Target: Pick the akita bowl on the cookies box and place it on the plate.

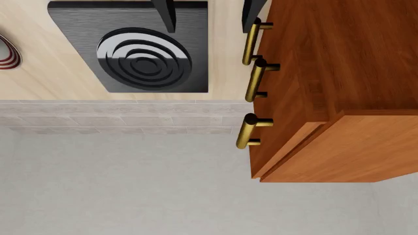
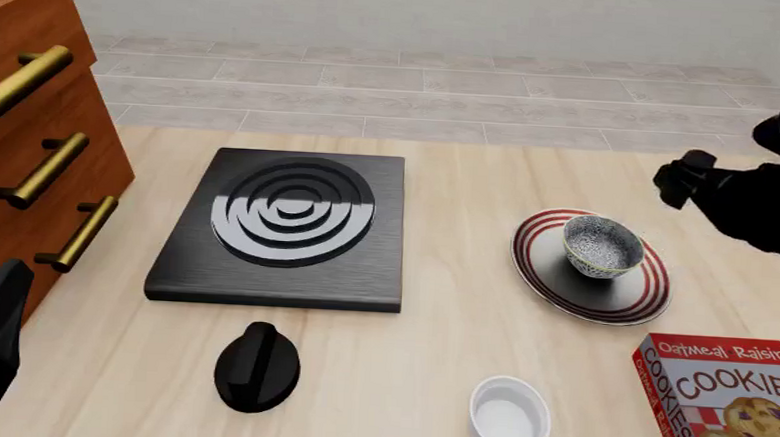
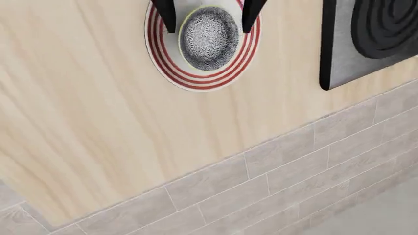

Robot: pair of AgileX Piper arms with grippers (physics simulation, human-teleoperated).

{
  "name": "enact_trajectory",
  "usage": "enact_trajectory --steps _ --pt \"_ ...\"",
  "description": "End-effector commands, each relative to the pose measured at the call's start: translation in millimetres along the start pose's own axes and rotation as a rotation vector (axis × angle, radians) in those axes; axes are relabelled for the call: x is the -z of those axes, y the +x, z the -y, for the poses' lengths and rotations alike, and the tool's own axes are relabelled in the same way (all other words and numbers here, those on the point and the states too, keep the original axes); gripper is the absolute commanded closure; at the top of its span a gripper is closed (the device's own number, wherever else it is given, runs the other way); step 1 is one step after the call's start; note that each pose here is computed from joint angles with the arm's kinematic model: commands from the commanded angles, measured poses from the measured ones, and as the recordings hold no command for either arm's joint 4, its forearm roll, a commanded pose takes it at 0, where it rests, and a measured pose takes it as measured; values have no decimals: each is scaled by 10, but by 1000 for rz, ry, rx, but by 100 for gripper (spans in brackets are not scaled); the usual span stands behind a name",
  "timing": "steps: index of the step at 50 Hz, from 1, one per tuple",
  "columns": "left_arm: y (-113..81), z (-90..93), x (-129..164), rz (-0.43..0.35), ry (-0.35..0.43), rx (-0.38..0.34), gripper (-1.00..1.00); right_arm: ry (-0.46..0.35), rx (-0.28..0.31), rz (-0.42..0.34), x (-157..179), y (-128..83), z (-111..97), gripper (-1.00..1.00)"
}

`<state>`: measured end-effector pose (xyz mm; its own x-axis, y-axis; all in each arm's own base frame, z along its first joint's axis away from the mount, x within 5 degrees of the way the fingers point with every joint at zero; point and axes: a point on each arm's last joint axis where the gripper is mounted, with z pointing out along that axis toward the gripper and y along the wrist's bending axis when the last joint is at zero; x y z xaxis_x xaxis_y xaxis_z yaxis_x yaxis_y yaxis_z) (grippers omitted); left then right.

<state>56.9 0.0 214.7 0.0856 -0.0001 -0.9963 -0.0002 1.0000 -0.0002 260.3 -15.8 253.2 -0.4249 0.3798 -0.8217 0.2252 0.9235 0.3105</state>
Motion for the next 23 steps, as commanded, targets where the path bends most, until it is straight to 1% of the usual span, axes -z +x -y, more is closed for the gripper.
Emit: enact_trajectory --steps 1,6,8,9,11,13,16,23 --pt "0 0 0 0 0 0 -100 -61 35 97 792 -205 -136 -100" --pt "0 0 0 0 0 0 -100 -91 42 127 1123 -218 -168 -100" --pt "0 0 0 0 0 0 -100 -90 46 132 1170 -223 -163 -100" --pt "0 0 0 0 0 0 -100 -104 45 144 1302 -218 -173 -100" --pt "0 0 0 0 0 0 -100 -106 47 150 1355 -220 -170 -100" --pt "0 0 0 0 0 0 -100 -122 50 170 1550 -207 -168 -100" --pt "0 0 0 0 0 0 -100 -132 51 180 1647 -196 -166 -100" --pt "0 0 0 0 0 0 -100 -153 79 244 2114 -168 -126 -100"
